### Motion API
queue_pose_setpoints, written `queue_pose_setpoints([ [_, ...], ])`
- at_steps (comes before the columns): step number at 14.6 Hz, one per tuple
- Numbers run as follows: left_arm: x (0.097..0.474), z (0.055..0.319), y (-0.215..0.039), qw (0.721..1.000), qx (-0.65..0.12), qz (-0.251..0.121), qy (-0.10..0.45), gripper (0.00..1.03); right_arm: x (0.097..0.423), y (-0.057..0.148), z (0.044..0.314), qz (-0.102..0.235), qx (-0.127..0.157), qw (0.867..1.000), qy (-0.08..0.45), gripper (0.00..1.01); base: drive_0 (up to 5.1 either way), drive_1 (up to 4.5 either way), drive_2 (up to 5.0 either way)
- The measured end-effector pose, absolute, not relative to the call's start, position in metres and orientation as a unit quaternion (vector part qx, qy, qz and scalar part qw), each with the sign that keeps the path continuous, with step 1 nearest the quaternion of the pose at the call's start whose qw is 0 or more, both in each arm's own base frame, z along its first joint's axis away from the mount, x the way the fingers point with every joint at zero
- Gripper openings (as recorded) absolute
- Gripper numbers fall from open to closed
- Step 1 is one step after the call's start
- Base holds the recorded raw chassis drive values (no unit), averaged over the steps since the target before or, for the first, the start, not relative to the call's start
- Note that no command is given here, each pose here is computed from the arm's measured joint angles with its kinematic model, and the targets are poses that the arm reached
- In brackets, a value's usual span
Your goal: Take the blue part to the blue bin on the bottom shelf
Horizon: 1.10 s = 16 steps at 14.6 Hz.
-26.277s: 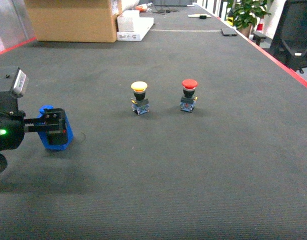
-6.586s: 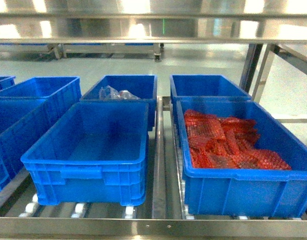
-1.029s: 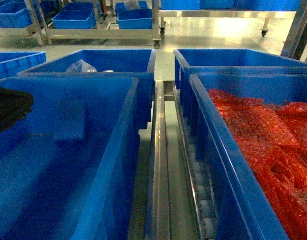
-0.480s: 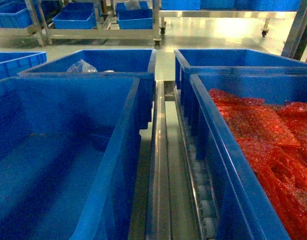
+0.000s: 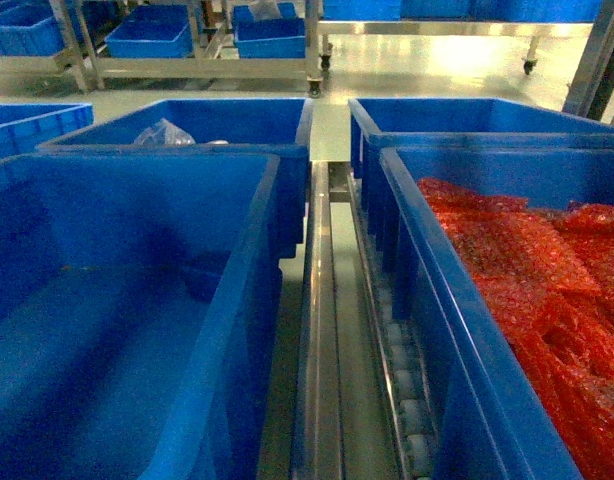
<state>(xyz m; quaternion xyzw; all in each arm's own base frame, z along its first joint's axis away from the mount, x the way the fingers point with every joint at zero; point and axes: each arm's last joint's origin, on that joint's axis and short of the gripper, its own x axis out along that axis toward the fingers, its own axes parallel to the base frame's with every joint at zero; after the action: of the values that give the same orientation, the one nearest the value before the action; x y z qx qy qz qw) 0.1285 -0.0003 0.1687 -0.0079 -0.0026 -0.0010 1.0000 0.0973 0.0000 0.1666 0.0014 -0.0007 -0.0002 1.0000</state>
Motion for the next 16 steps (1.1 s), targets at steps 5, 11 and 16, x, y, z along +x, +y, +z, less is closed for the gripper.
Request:
queue_pose_setpoints([
  [5, 0.119, 0.170, 0.000, 1.000, -0.008, -0.001, -0.006, 0.02, 0.097, 0.000, 0.167, 0.000, 0.001, 1.000, 0.000, 0.98, 0.0, 0.00, 0.0],
  [11, 0.111, 0.170, 0.000, 1.000, -0.008, -0.001, -0.007, 0.02, 0.097, 0.000, 0.167, 0.000, 0.001, 1.000, 0.000, 0.98, 0.0, 0.00, 0.0],
  [16, 0.099, 0.163, 0.000, 1.000, -0.008, -0.002, 0.021, 0.02, 0.097, 0.000, 0.166, 0.000, 0.001, 1.000, 0.000, 0.98, 0.0, 0.00, 0.0],
])
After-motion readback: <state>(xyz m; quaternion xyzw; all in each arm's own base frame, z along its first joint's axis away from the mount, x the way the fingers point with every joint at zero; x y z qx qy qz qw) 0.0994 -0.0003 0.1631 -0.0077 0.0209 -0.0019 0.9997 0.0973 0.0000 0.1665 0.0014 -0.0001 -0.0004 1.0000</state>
